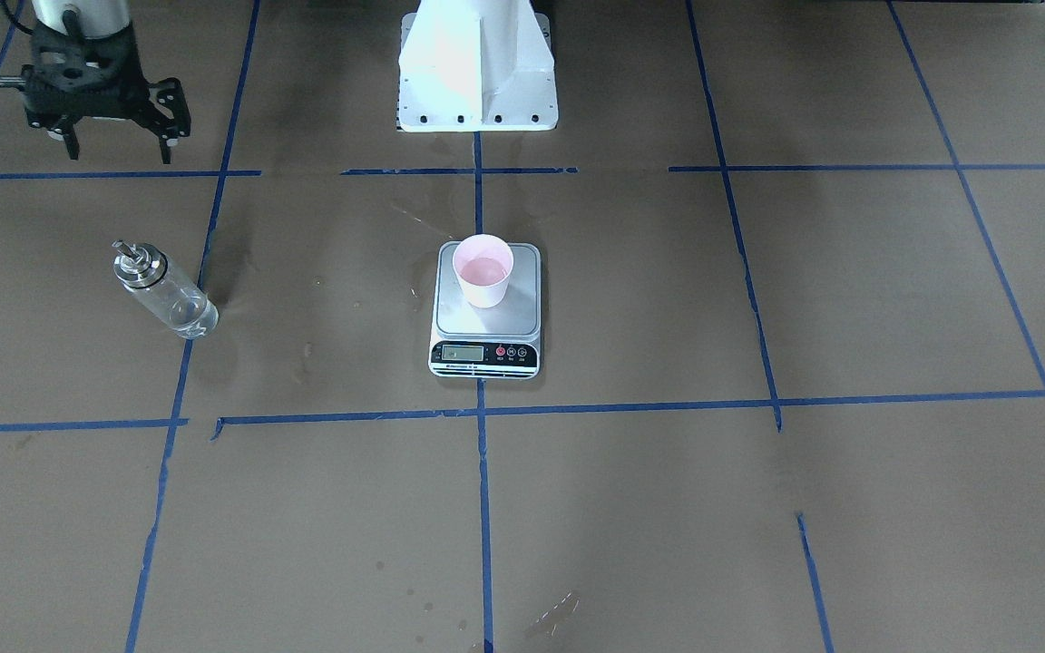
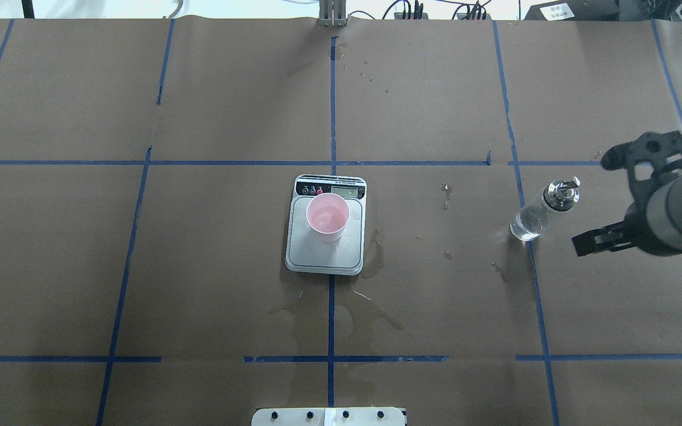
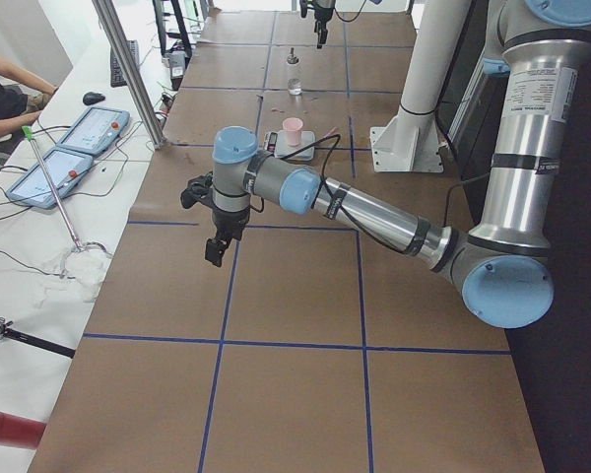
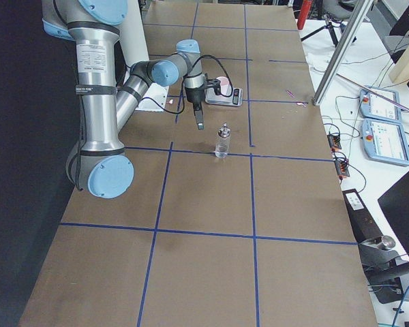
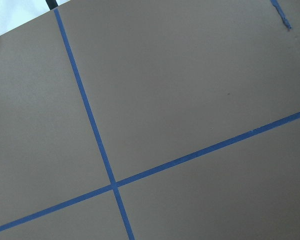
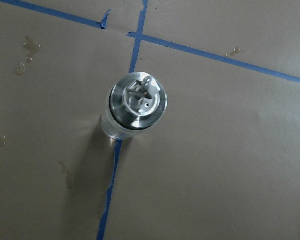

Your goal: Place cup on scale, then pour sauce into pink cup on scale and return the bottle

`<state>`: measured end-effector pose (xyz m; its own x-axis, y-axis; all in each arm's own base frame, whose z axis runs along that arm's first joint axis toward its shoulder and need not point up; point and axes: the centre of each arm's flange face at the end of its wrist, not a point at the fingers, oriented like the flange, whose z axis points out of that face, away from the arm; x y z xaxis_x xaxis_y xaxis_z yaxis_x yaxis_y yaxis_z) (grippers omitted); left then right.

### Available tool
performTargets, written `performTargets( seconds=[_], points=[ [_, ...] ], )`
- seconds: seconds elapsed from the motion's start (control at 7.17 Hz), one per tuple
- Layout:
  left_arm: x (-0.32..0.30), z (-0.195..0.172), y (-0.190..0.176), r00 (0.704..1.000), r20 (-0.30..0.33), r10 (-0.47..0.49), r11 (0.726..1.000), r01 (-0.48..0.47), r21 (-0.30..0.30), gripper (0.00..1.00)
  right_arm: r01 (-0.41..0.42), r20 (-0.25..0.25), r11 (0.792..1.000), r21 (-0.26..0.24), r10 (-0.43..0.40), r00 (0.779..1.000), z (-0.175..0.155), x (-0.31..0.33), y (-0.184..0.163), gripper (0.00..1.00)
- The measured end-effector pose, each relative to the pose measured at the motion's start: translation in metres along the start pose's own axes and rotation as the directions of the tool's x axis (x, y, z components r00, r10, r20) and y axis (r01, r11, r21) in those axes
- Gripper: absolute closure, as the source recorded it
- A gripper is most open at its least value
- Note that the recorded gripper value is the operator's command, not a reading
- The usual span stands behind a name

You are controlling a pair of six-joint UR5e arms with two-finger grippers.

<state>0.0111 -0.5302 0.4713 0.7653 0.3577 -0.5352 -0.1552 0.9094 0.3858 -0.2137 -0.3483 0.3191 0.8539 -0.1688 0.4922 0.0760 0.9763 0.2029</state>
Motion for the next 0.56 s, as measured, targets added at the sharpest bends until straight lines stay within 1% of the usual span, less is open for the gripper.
performTargets(
  seconds=[0.14, 0.28, 0.56],
  points=[
    [0.001, -0.002, 0.000, 1.000, -0.001, 0.002, 1.000, -0.002, 0.003, 0.00, 0.038, 0.035, 0.999, -0.019, -0.037, 0.999, -0.011, 0.050, -0.022, 0.00],
    [0.002, -0.003, -0.001, 1.000, -0.001, 0.004, 1.000, -0.004, 0.005, 0.00, 0.076, 0.071, 0.996, -0.040, -0.073, 0.995, -0.010, 0.108, -0.043, 0.00],
    [0.003, -0.004, -0.001, 1.000, -0.002, 0.006, 1.000, -0.006, 0.008, 0.00, 0.153, 0.138, 0.986, -0.068, -0.143, 0.980, 0.019, 0.229, -0.072, 0.00]
  ],
)
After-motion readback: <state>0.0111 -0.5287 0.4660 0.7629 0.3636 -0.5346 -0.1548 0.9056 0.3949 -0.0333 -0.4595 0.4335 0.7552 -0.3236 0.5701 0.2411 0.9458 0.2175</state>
